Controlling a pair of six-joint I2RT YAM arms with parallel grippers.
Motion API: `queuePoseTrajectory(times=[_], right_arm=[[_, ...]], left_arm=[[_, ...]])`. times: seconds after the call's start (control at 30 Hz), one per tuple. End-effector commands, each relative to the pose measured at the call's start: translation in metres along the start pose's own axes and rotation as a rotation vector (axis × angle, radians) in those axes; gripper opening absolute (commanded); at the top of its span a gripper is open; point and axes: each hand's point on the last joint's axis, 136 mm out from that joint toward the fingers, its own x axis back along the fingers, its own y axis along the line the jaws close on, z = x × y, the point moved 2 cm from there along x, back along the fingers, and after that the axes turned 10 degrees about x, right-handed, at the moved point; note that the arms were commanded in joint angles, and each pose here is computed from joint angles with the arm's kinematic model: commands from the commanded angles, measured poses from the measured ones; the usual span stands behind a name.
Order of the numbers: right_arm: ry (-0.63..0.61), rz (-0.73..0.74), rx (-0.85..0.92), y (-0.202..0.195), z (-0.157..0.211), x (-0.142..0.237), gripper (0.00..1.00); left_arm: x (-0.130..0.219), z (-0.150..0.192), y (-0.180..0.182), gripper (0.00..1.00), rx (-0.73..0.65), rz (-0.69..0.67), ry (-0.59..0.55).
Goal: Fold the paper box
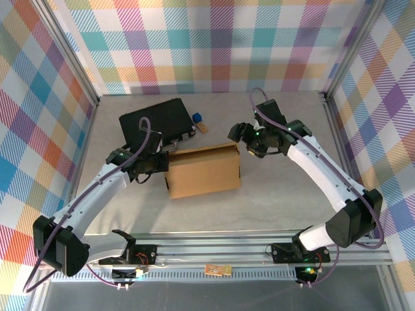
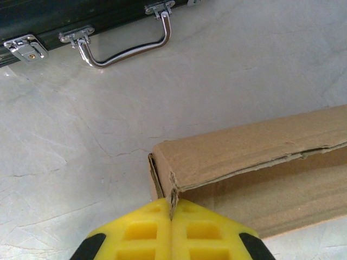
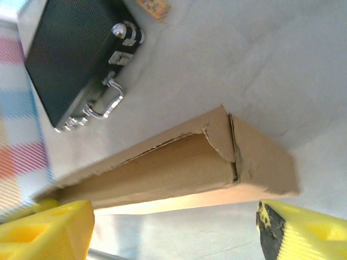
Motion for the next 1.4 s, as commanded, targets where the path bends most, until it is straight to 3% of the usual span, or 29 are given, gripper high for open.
queuePoseTrajectory(times=[0.0,0.17,0.3,0.6,0.9,1.17,1.37], right_arm=[[0.052,-0.112,-0.434,0.008,0.011,-0.012,0.82],[0.061,-0.185,-0.664,0.001,0.022,-0.031,0.92],[0.045,-0.206,-0.672,0.001,0.018,-0.033,0.98],[0.056,-0.242,-0.720,-0.004,0.019,-0.044,0.98],[0.079,-0.195,-0.750,-0.034,0.033,-0.061,0.87],[0.074,-0.195,-0.736,-0.045,0.040,-0.062,0.70],[0.059,-0.208,-0.696,-0.051,0.044,-0.061,0.65]], left_arm=[[0.002,0.001,0.001,0.00,-0.024,-0.008,-0.036],[0.003,0.002,0.000,0.00,-0.027,-0.011,-0.047],[0.005,0.003,-0.002,0.00,-0.030,-0.003,-0.061],[0.007,0.003,-0.005,0.00,-0.043,-0.010,-0.081],[0.013,0.005,-0.004,0.00,-0.053,-0.006,-0.118],[0.020,0.010,-0.008,0.00,-0.052,0.027,-0.163],[0.022,0.018,-0.010,0.01,-0.043,0.049,-0.163]])
